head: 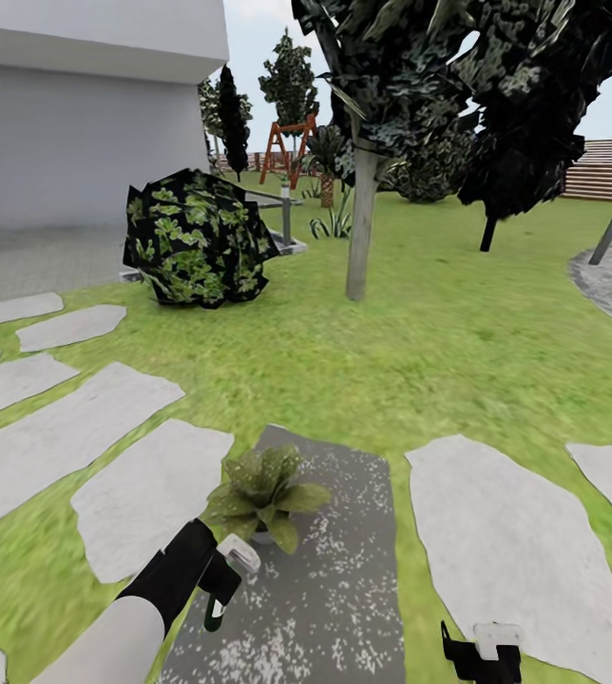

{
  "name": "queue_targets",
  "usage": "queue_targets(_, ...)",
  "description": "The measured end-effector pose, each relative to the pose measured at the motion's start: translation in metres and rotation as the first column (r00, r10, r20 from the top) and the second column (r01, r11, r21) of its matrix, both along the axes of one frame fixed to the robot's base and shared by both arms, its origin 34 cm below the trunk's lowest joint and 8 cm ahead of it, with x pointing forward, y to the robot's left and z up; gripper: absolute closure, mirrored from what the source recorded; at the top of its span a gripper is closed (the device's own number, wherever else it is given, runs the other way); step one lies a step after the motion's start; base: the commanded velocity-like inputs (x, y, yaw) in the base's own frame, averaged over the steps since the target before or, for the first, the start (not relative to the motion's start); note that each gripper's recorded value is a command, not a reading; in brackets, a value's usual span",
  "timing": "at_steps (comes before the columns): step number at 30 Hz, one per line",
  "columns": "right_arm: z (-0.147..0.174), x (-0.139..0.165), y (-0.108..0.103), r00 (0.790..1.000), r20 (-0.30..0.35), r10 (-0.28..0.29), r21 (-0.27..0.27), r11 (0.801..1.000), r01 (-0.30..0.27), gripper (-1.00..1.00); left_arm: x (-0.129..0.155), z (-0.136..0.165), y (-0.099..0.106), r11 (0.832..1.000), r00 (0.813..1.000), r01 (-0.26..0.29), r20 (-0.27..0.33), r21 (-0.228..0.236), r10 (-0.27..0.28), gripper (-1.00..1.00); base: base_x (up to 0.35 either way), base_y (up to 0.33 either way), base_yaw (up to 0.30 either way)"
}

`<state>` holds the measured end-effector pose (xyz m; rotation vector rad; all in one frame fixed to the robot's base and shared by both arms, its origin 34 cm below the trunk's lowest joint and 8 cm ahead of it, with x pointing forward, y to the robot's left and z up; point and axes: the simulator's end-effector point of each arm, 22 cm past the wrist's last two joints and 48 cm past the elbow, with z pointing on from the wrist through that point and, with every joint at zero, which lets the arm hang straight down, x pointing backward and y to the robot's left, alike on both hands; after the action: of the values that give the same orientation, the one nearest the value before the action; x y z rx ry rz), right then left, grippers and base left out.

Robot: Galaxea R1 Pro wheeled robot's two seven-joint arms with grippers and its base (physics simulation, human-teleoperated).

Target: Pick up the pesticide atomizer in the garden and spray insectifuge to fully cover both potted plants in the garden.

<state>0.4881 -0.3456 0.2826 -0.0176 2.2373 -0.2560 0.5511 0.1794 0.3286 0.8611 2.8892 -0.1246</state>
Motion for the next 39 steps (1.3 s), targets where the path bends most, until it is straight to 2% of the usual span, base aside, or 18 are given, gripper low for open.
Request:
queue_targets(4,0.0000,0.0000,-0.0002,1.000,0.000,-0.001,-0.001,1.000,0.001,-1.00,0.0002,0.0001,-0.0006,1.000,1.000,0.000,0.001,-0.001,0.000,1.00,0.111,-0.209,0.181)
queue_targets(15,0.0000,-0.0007,-0.0027,1.000,-0.001,-0.002,-0.003,1.000,0.002,-1.00,0.0001,0.0001,-0.0014,1.000,1.000,0.000,0.000,-0.002,0.000,1.00,0.105,-0.241,0.006)
queue_targets(20,-0.0002,-0.0002,-0.0004,1.000,-0.001,0.000,0.000,1.000,0.000,-1.00,0.0000,0.0001,-0.0024,1.000,1.000,0.001,0.000,-0.003,-0.001,1.00,0.015,-0.056,0.018)
queue_targets(39,0.0000,0.0000,-0.0001,1.000,0.000,0.000,0.000,1.000,0.000,-1.00,-0.0011,-0.0002,-0.0038,1.000,1.000,0.003,-0.002,-0.004,-0.003,1.00,0.028,-0.030,0.257)
